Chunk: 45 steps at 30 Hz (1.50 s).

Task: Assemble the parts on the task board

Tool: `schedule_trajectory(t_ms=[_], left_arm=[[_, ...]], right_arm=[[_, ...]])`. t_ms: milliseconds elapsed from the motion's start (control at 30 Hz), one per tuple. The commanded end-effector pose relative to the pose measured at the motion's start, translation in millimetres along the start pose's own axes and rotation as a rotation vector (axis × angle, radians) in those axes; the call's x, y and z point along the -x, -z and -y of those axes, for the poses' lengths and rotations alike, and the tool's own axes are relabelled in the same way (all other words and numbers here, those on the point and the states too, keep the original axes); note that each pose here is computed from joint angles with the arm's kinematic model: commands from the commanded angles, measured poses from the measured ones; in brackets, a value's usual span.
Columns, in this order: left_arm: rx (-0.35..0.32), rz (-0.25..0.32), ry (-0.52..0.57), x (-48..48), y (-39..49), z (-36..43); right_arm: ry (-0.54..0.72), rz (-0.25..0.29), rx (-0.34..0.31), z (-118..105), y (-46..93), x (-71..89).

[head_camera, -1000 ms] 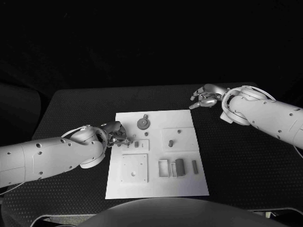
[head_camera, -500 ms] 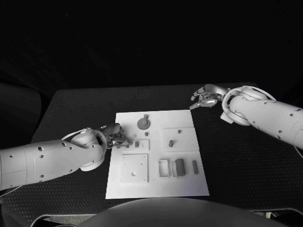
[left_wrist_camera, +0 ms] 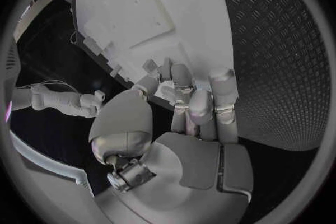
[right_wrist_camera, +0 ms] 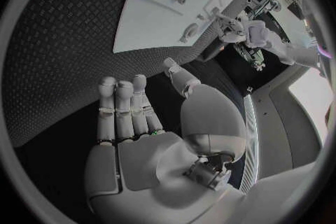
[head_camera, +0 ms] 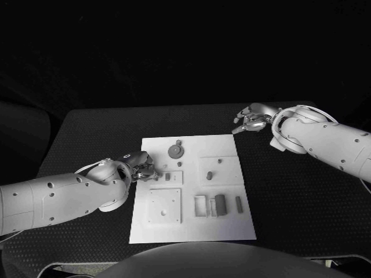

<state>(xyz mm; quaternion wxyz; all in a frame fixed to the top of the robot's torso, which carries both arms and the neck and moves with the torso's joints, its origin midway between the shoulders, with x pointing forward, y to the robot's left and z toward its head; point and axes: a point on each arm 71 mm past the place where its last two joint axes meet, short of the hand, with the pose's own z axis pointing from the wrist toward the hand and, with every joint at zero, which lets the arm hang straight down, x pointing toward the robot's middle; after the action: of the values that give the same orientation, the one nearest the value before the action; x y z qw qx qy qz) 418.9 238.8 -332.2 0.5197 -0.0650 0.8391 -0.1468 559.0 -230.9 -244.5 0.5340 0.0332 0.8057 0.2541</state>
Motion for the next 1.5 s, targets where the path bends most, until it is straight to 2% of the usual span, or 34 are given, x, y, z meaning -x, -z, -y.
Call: schedule_trajectory(t_ms=[33, 1500], left_arm=[[-0.021, 0.005, -0.008, -1.1, 0.0, 2.9], [0.001, -0.046, -0.025, -6.4, -4.0, 2.8]], right_arm=[[0.006, -0.011, 0.000, 0.0, 0.0, -1.0], [0.005, -0.012, -0.001, 2.2, 1.1, -1.8]])
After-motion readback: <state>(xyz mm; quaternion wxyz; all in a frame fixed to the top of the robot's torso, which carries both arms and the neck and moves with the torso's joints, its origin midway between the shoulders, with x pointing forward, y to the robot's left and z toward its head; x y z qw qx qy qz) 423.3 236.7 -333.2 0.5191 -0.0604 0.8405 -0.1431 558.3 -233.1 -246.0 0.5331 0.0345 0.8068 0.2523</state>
